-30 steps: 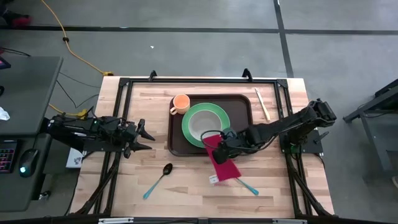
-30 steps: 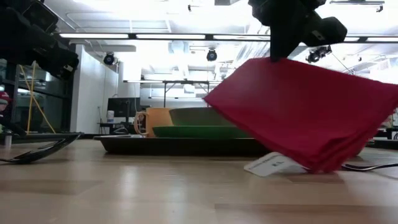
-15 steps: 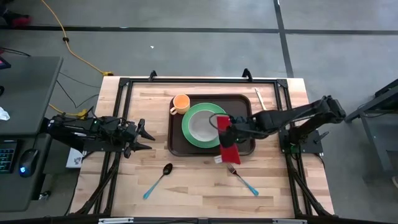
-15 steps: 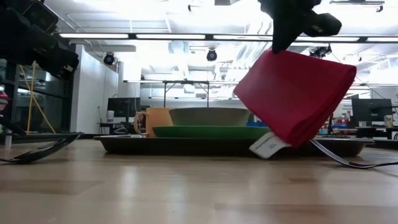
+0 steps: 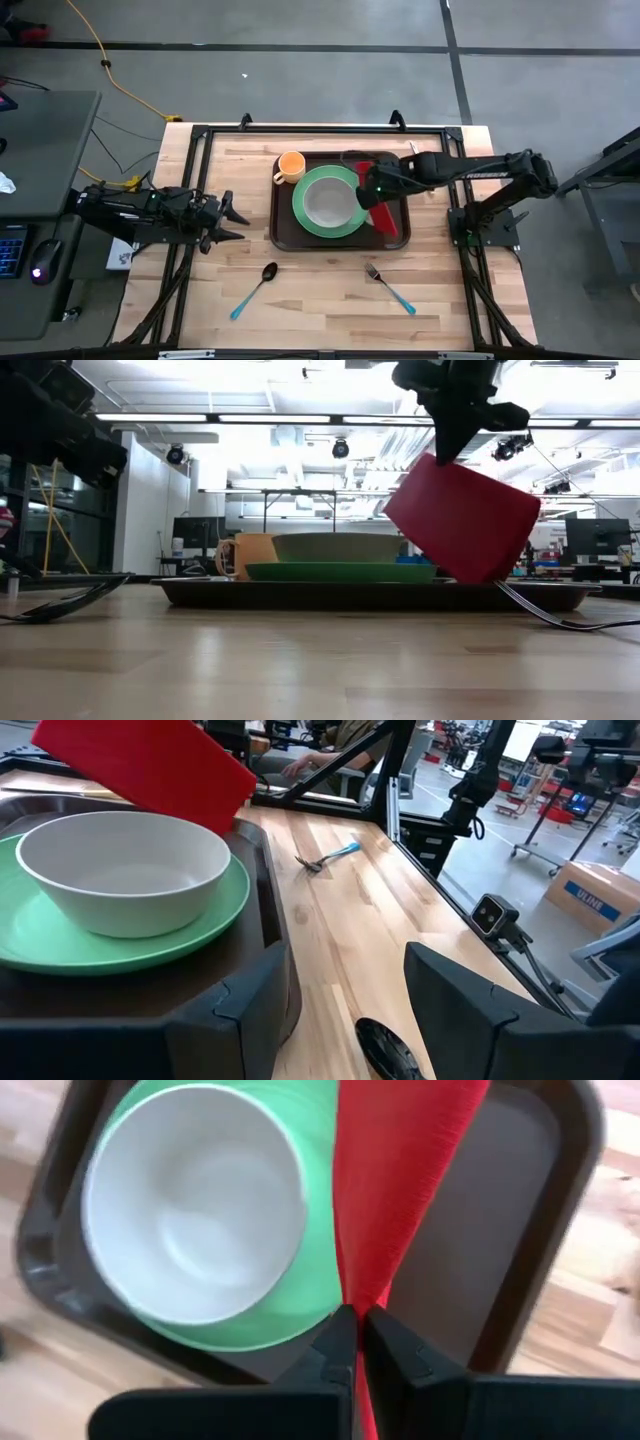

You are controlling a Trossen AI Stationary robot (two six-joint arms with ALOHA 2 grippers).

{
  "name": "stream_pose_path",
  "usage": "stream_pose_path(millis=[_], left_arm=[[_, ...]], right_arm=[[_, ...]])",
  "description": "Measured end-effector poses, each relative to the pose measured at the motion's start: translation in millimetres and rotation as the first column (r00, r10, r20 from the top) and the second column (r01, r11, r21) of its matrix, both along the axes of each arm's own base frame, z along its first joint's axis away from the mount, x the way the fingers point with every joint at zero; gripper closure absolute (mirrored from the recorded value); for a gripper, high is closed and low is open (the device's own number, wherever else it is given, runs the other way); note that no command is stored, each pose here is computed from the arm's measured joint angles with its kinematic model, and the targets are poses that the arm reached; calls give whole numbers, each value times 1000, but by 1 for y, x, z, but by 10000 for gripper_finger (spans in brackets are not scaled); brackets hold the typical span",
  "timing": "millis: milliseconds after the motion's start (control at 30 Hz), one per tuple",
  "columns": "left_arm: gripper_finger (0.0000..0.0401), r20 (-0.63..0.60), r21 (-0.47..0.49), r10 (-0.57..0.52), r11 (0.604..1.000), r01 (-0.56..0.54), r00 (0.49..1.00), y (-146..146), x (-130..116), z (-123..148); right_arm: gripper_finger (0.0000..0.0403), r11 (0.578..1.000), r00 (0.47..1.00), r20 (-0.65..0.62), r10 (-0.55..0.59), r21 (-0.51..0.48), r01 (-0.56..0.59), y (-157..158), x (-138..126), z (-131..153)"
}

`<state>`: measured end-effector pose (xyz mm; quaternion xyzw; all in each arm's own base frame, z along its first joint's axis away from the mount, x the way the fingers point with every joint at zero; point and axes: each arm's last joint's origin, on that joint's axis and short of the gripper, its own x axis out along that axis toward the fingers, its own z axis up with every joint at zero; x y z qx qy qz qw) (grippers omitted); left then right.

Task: Set up tray
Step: Put the red napkin on the brown serving tray to the right of the green plate

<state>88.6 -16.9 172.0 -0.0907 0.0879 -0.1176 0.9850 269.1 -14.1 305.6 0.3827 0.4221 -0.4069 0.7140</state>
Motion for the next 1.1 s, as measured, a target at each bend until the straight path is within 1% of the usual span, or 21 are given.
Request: stream_pose_path(millis=[133,300,500,667,867,1100], left_arm=[[171,1,1,8,1000,-8,1000,0,0,0],[171,0,1,8,1000,-8,1000,0,0,0],[171,0,2,10,1000,-10,1000,0,0,0],[171,4,3,27,1000,-27,1000,1,0,0],[171,8,14,103,995,-103,995,3,1,0],[171,10,17,123,992,-123,992,4,1,1]], right_arm=[[403,1000,1000,-16,-21,11,21,-10,-2,-1],[403,999,1000,-13,-24,26,24,-14,-2,-1],[403,996,999,46,-18,90,14,-17,1,2],[403,993,997,77,-32,117,23,-22,-9,11],[403,989,998,-5,-70,133,70,-29,-25,13],[403,987,996,-38,-78,138,83,-30,-24,9]])
